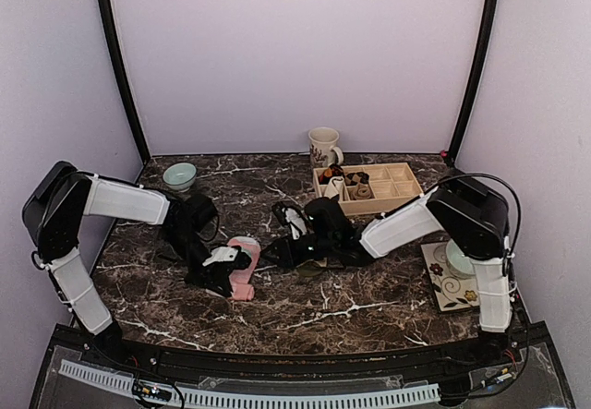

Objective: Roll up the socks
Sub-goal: Roll the sock at the center of the board.

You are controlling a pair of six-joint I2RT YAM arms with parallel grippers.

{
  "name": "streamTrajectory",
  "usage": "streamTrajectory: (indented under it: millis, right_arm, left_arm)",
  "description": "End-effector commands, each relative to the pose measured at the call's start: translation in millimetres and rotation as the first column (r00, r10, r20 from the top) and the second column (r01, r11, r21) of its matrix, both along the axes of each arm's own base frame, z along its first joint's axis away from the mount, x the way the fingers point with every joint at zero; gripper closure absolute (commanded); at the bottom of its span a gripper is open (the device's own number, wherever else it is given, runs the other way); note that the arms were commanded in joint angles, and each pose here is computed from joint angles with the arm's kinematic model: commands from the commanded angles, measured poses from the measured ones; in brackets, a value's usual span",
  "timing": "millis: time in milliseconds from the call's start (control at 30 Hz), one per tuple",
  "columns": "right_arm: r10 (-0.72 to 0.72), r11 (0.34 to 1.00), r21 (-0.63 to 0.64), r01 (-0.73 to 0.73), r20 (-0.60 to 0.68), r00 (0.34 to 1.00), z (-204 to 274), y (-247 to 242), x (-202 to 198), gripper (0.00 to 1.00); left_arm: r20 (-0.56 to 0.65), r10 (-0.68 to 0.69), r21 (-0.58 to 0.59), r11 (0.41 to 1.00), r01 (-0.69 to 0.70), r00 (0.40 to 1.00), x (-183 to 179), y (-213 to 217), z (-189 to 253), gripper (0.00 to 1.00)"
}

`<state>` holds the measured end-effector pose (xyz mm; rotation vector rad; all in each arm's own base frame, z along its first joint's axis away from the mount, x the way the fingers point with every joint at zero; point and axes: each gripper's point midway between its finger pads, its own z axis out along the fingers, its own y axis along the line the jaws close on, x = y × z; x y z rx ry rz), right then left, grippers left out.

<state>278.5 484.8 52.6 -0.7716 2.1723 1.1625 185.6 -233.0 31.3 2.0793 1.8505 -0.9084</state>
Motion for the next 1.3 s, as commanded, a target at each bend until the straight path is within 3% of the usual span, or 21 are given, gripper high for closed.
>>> streamTrajectory:
  millis: [0,67,167,433,733,967,1267]
  right_arm:
    - [0.011,0.996,0.078,-0.033,0.271,0.963,52,-22,-3,0.55]
    - [0.056,0.993,0.075,-0.092,0.382,0.923,63,-34,-24,0.42]
    - [0.157,0.983,-0.002,-0.184,0.528,0.834,68,-39,-63,0.40]
    - [0.474,0.880,-0.295,-0.372,0.606,0.639,29,-6,-115,0.40]
    - [0.575,0.814,-0.431,-0.390,0.698,0.427,12,46,-119,0.40]
    - [0.609,0.789,-0.488,-0.374,0.702,0.368,-9,64,-110,0.43]
    - [0.623,0.782,-0.527,-0.332,0.678,0.390,-39,66,-100,0.53]
  left_arm:
    - [-0.249,0.069,0.112,0.993,-0.042,0.966,-21,13,-12,0.91]
    - [-0.299,0.082,0.119,0.992,-0.048,0.951,-19,12,-10,0.91]
    - [-0.351,0.105,0.123,0.990,-0.066,0.931,-13,12,-8,0.91]
    - [-0.437,0.143,0.108,0.988,-0.106,0.888,-6,16,-4,0.91]
    - [-0.483,0.171,0.132,0.984,-0.121,0.859,-3,20,-9,0.90]
    - [-0.491,0.176,0.146,0.982,-0.118,0.853,-3,23,-12,0.91]
    - [-0.481,0.178,0.148,0.982,-0.120,0.858,2,22,-12,0.89]
